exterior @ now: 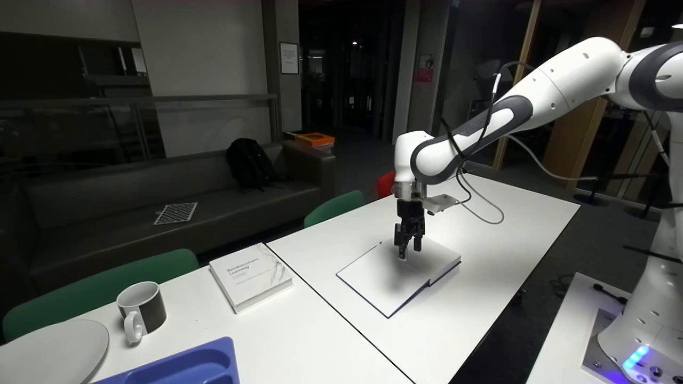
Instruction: Open the blue book.
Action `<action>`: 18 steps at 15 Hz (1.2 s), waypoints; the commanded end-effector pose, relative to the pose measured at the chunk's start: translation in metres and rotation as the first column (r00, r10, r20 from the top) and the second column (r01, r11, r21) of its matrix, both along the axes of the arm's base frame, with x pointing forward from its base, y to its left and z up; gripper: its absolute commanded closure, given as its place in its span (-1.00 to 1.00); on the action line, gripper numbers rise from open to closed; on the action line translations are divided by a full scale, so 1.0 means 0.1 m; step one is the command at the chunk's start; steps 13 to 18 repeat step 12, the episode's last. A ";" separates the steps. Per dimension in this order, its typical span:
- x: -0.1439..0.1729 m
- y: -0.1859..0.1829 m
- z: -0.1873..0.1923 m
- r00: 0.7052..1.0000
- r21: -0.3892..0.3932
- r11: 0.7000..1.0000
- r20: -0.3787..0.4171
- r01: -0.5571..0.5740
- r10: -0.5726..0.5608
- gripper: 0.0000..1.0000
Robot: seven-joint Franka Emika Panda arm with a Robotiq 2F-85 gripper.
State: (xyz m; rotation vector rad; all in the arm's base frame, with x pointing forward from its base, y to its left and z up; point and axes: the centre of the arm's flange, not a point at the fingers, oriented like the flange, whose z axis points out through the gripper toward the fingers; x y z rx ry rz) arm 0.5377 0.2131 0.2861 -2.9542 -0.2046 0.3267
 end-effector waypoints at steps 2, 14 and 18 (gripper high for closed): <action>0.02 0.01 0.02 1.000 0.004 1.000 -0.007 -0.019 0.019 -1.00; 0.06 0.02 0.00 1.000 0.007 1.000 -0.006 -0.020 0.020 -1.00; 0.06 0.02 0.00 1.000 0.007 1.000 -0.006 -0.020 0.020 -1.00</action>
